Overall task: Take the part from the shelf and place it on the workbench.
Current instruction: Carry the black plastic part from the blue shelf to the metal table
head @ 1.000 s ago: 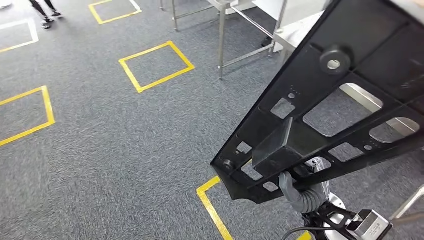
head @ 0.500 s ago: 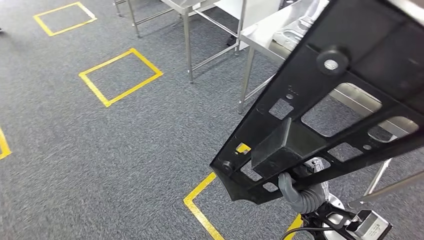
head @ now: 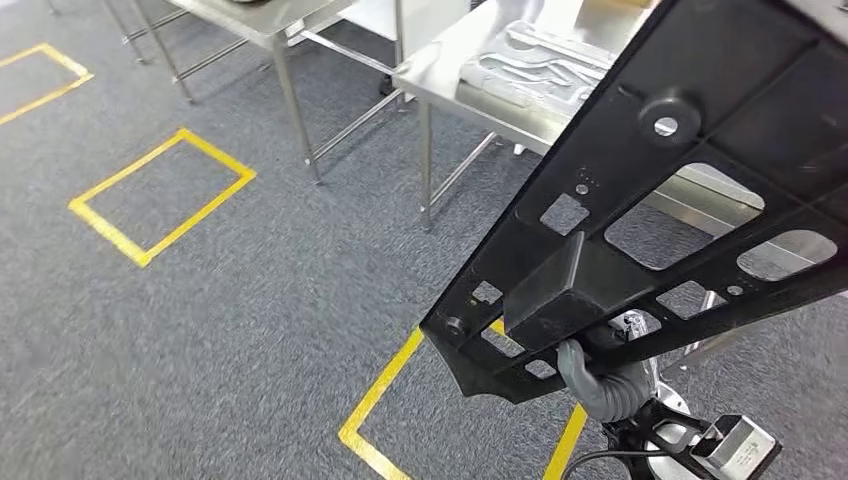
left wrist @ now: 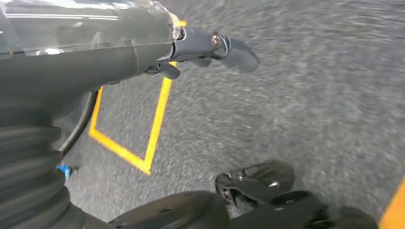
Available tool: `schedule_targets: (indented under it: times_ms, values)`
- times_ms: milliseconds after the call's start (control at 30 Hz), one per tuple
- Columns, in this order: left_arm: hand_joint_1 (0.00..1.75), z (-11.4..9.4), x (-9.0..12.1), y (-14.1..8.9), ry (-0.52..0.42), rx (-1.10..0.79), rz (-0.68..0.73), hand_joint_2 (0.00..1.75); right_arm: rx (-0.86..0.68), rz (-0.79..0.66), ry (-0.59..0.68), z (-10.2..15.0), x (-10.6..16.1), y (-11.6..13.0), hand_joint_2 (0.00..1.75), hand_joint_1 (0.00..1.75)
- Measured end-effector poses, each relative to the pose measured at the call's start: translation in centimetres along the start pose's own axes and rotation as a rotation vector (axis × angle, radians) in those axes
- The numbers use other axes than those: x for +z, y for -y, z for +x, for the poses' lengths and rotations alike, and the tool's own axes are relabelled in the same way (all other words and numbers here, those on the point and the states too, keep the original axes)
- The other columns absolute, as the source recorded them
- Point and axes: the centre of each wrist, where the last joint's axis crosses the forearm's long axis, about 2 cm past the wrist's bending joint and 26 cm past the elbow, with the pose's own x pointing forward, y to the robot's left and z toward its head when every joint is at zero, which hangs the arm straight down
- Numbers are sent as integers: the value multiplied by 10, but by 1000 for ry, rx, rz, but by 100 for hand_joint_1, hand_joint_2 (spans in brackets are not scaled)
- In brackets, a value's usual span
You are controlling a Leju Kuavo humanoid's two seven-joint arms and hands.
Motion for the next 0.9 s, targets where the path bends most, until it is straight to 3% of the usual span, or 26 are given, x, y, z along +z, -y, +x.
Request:
schedule_targets:
  times_ms: [900]
  values:
    - [0, 2, 0, 1, -1, 2, 5, 175, -16, 10, 0, -4, -3, 2, 175, 175]
